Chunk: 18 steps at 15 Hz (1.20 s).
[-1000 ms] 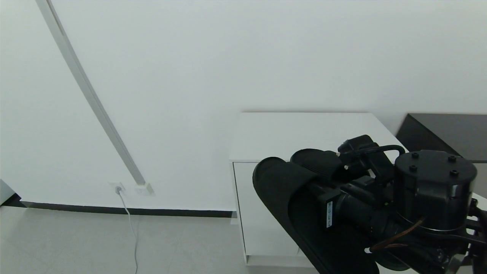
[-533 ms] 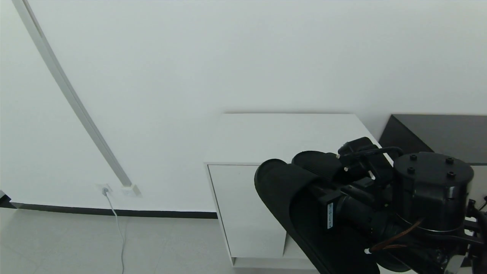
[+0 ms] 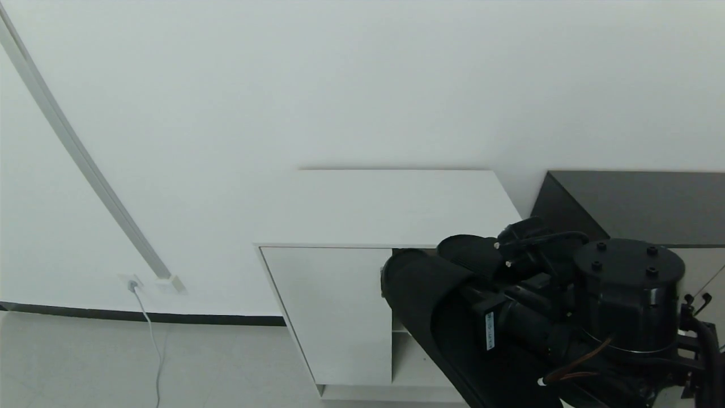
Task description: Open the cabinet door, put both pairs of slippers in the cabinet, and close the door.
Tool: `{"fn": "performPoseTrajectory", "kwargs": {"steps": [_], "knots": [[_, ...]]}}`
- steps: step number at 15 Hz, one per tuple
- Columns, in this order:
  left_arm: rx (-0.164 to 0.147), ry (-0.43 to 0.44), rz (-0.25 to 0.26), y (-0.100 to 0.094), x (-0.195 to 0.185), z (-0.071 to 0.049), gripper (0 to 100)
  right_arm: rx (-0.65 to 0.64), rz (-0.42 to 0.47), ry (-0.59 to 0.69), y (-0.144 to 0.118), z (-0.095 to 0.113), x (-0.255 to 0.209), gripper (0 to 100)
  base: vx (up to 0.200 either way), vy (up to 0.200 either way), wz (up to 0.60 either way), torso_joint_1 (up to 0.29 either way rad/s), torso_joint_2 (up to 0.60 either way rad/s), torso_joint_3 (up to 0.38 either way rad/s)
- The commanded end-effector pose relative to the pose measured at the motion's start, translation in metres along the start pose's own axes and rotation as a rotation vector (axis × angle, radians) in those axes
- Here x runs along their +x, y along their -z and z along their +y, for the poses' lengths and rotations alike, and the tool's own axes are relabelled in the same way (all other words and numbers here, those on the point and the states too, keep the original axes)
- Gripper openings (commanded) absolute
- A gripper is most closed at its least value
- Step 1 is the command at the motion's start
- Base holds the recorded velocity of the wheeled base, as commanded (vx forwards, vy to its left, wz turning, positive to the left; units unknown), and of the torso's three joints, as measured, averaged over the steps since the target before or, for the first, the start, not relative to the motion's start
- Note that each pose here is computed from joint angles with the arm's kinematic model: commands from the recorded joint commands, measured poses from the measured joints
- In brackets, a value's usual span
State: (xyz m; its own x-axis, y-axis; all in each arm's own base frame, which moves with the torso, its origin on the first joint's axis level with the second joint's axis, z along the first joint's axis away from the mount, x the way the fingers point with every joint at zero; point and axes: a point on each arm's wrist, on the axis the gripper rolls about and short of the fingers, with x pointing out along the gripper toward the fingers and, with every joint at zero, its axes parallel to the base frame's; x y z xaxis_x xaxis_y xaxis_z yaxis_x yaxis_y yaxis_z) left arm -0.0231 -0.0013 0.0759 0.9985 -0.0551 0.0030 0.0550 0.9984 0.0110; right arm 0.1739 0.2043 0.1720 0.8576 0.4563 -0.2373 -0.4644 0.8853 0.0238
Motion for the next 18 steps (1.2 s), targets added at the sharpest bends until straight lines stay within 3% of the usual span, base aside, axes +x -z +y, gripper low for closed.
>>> {"fn": "performPoseTrajectory", "kwargs": {"steps": [1, 18], "knots": [[0.000, 0.000, 0.001, 0.0000, 0.0001, 0.0000, 0, -0.006, 0.010, -0.001, 0.0028, 0.0007, 0.0018, 0, 0.000, -0.200, 0.00, 0.002, 0.01, 0.002], [0.000, 0.000, 0.001, 0.0000, 0.0001, 0.0000, 0, -0.015, 0.034, -0.001, 0.0096, 0.0006, 0.0044, 0, 0.000, -0.012, -0.07, 0.001, 0.00, 0.001]]}}
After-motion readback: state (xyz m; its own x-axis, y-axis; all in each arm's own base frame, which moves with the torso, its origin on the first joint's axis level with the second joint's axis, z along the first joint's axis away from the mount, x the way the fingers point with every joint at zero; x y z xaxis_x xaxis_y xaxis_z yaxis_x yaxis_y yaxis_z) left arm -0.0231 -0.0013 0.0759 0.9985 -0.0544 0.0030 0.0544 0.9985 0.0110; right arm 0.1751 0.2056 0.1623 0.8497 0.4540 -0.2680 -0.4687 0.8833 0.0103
